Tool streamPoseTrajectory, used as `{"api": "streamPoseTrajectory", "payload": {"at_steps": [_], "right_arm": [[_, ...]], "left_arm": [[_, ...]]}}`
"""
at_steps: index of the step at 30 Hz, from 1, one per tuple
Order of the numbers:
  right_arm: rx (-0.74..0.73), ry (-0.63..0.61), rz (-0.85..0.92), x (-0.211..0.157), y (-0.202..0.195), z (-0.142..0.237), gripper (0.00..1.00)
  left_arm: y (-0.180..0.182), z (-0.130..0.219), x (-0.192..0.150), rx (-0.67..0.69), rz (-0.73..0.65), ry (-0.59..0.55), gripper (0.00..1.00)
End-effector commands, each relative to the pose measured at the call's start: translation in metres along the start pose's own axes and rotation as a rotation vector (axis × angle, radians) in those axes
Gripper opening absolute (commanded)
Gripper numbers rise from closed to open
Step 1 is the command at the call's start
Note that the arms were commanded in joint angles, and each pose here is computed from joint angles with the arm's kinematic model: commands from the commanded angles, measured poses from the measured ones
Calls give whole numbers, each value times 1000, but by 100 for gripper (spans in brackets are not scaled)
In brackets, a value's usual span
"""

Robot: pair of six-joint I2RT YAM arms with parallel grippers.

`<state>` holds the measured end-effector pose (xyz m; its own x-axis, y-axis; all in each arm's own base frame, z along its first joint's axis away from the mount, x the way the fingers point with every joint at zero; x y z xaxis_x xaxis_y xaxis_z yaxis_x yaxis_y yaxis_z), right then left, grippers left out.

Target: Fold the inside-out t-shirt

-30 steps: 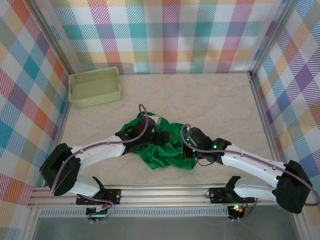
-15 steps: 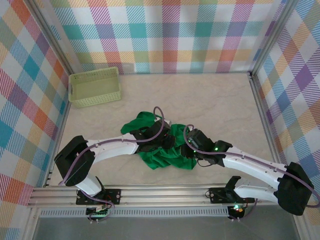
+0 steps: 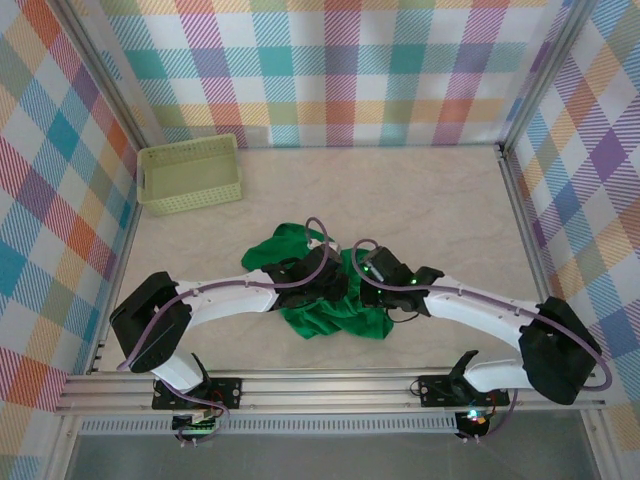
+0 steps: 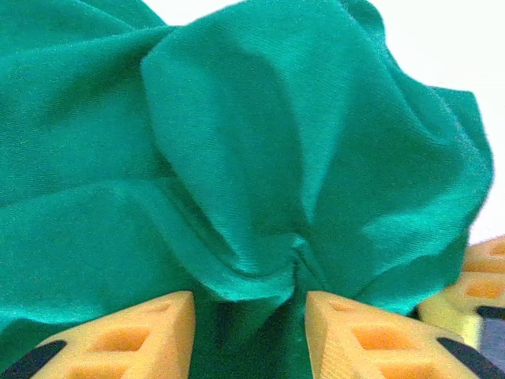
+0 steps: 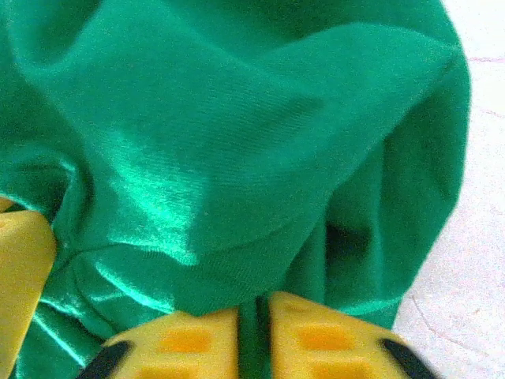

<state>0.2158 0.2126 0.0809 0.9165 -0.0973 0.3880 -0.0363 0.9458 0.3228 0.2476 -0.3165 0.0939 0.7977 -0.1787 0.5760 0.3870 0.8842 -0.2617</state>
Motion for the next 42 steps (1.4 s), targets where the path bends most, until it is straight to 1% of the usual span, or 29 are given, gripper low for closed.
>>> {"api": "streamPoseTrajectory", "payload": {"at_steps": [1, 3, 6, 8, 11, 13, 15, 18, 22, 27, 30, 35, 38, 42], "right_arm": [[42, -38, 26, 7, 6, 14, 7], [111, -64, 43, 6, 10, 25, 1], [231, -112, 54, 7, 21, 46, 0], [315, -133, 65, 8, 31, 57, 0], [399, -147, 94, 9, 44, 67, 0], [437, -152, 116, 9, 51, 71, 0], [468, -166, 129, 11, 55, 75, 0], [519, -182, 145, 11, 62, 80, 0], [544, -188, 153, 10, 64, 83, 0], [566, -173, 171, 6, 66, 86, 0], [575, -178, 175, 5, 66, 88, 0], [571, -228, 161, 8, 59, 96, 0], [556, -246, 153, 9, 55, 98, 0], [546, -241, 150, 7, 52, 94, 0]], "left_arm": [[19, -5, -2, 90, 39, 15, 42], [25, -7, -1, 96, 64, 13, 42], [30, -4, 3, 116, 64, 7, 42], [28, 5, 9, 126, 28, -10, 43], [16, 27, 16, 134, -68, -80, 50], [4, 42, 20, 97, -118, -127, 53], [-11, 53, 19, 24, -166, -154, 55], [-26, 59, 15, -48, -203, -158, 57], [-33, 52, 13, -78, -213, -138, 57], [-39, 39, 18, -67, -206, -126, 57], [-40, 32, 20, -59, -194, -125, 55], [-45, 18, 14, -72, -196, -92, 52], [-42, 18, 13, -94, -168, -96, 50], [-39, 20, 13, -137, -140, -111, 50]]}}
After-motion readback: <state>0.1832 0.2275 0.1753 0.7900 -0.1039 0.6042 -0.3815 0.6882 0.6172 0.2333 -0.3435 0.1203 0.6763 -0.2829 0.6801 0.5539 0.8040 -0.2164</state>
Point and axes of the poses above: each hand's point on the last joint's axis, 136 mm out from that joint toward the fingers, its own z axis back along the fingers, its own y axis along the line the jaws close on, x = y × z, the point moved 1 cm from there along z, back along the fingers, and after that the axes turned 6 degrees about -z, right-handed, at the moved point
